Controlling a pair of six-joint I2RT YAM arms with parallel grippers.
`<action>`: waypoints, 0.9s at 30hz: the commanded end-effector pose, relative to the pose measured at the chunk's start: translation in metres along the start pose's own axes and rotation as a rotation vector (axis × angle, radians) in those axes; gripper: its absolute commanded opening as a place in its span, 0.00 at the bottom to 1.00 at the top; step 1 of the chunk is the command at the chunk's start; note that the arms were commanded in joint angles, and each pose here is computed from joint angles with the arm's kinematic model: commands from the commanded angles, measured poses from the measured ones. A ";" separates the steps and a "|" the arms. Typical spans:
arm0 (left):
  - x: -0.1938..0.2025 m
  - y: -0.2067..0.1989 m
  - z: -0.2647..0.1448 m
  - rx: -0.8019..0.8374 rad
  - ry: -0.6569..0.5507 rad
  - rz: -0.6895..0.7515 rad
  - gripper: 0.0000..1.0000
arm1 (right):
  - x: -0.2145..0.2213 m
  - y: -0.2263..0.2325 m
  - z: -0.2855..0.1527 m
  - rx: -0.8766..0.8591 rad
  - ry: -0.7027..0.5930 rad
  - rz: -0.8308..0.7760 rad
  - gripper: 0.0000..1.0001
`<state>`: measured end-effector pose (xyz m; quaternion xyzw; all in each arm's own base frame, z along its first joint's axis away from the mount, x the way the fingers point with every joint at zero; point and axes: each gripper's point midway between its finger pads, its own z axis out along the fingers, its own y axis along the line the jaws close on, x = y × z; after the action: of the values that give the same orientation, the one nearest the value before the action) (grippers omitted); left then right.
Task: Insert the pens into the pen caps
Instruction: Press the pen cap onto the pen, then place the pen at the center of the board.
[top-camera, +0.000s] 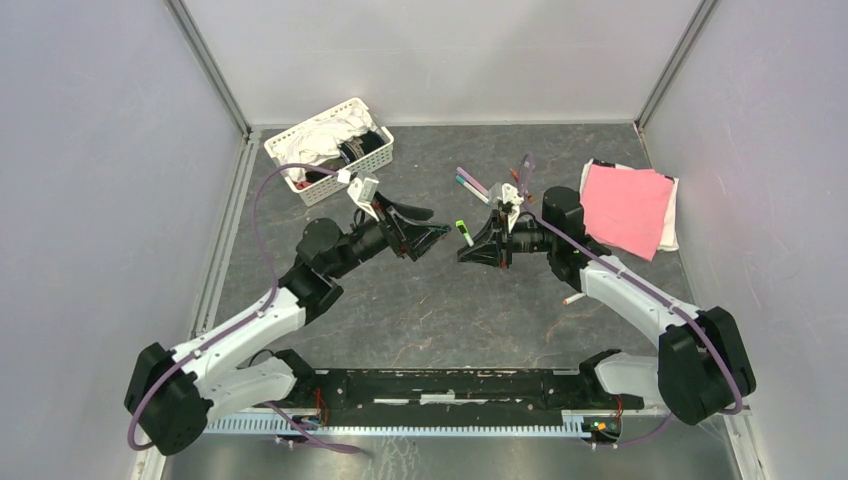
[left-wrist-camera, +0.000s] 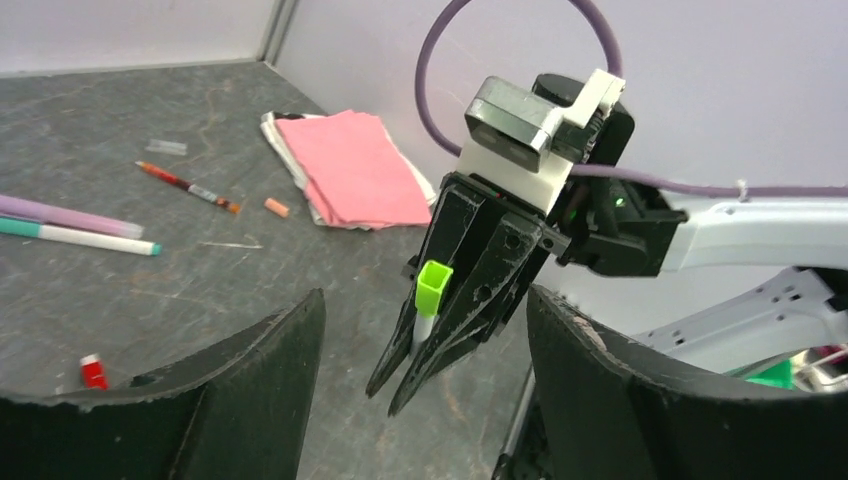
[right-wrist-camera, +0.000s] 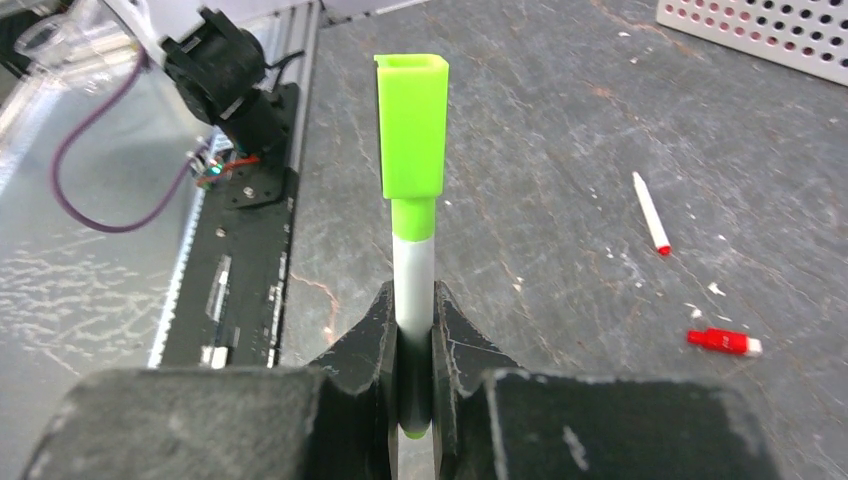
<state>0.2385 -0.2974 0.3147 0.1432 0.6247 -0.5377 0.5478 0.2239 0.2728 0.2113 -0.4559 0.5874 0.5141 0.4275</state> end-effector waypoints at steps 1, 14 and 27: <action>-0.004 0.008 -0.016 -0.066 0.040 0.153 0.80 | 0.002 -0.020 -0.009 0.110 0.038 -0.106 0.00; 0.015 0.082 -0.065 -0.458 0.016 0.168 0.95 | 0.059 -0.152 -0.070 0.658 0.392 -0.055 0.02; 0.025 0.100 -0.089 -0.558 0.013 0.175 0.95 | 0.102 -0.251 -0.041 0.766 0.621 0.072 0.07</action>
<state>0.2560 -0.2086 0.2227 0.0495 0.7444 -0.3208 0.5835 0.4289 0.2063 0.0704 -0.3876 0.8315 0.1520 0.3677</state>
